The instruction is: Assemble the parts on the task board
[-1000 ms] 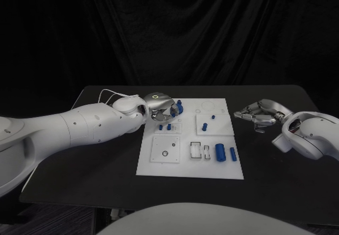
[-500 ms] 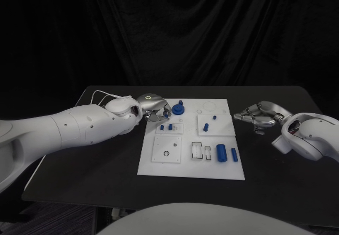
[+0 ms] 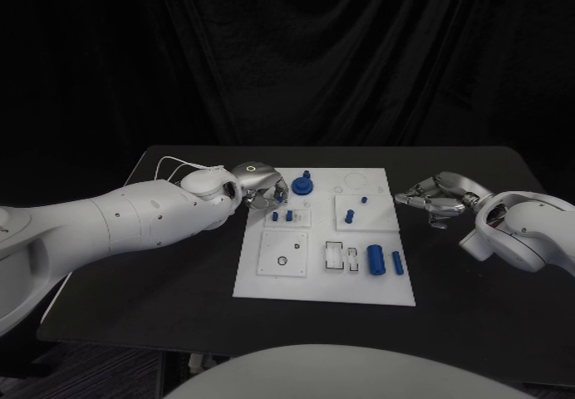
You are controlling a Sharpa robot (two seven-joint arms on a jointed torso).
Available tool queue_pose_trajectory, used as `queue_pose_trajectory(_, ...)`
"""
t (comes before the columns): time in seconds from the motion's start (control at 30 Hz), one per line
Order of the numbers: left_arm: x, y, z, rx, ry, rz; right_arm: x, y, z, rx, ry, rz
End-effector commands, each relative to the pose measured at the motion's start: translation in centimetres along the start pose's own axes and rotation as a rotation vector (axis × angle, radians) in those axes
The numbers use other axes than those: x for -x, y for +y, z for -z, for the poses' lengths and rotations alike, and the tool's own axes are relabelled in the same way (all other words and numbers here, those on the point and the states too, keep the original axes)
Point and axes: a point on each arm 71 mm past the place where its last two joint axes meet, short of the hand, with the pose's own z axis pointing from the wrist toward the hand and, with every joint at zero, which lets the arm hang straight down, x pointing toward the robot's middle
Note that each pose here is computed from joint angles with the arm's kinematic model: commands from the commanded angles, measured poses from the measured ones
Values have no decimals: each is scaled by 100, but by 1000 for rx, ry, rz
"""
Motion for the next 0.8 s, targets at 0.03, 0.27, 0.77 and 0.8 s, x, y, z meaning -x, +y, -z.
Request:
queue_pose_trajectory(0.03,-13,-15,-16,-3,-1,-1,-11,-23,8,-16,8,-3)
queue_pose_trajectory(0.27,-13,-53,-37,-14,-10,0,-15,-20,7,-16,10,-3)
queue_pose_trajectory(0.77,20,-34,5,-9,-63,-9,-10,-30,11,-21,11,-3)
queue_pose_trajectory(0.8,21,-30,8,-8,-65,-9,-10,-30,11,-21,11,-3)
